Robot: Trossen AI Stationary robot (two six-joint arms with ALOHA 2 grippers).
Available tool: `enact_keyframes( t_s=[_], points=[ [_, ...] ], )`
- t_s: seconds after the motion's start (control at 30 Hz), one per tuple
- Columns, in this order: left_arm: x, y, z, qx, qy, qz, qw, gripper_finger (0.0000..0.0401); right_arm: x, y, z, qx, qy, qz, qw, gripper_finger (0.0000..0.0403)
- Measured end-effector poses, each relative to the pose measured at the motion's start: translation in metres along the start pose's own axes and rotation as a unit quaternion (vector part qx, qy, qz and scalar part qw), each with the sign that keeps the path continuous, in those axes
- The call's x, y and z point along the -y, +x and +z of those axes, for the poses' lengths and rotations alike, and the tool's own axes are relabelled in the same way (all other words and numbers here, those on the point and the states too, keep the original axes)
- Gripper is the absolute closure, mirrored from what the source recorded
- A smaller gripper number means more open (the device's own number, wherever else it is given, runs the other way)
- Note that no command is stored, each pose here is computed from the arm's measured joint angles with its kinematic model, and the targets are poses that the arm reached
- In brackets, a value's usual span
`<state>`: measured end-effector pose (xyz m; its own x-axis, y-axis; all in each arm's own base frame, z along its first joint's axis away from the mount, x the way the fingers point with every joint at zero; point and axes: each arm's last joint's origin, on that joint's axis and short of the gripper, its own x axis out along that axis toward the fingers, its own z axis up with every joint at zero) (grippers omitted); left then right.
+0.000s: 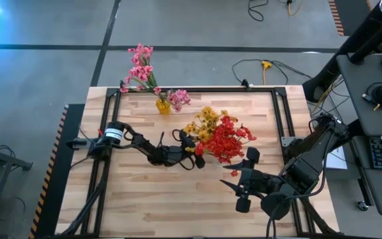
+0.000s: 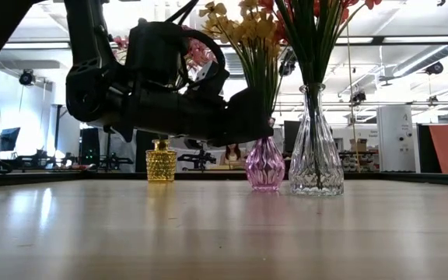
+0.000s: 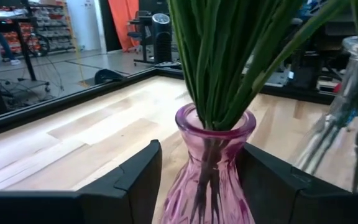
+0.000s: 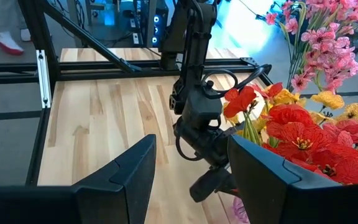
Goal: Sort flowers into vase by color
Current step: Adjust the violet vase
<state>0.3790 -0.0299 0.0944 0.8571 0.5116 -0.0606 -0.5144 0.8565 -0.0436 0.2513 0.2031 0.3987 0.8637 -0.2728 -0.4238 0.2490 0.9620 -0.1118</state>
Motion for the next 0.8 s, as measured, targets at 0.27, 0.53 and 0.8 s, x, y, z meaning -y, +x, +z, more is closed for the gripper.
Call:
enact_keyframes(
  t_s=[0.27,0.53,0.8],
  points=[
    [-0.0027,0.0011,-0.0002,0.0,0.005,0.021,1.0,0.0217,0.0,0.0,0.0,0.0,0.001,0.0,1.0,0.0211],
    [-0.0028,0.0011,-0.0005,-0.002,0.021,0.021,1.0,0.0217,0.0,0.0,0.0,0.0,0.001,0.0,1.0,0.0211],
    [-0.0037,0.0016,-0.0009,-0.005,0.035,0.023,0.999,0.0217,0.0001,0.0001,0.0,0.0,0.001,0.0,1.0,0.0211]
  ],
)
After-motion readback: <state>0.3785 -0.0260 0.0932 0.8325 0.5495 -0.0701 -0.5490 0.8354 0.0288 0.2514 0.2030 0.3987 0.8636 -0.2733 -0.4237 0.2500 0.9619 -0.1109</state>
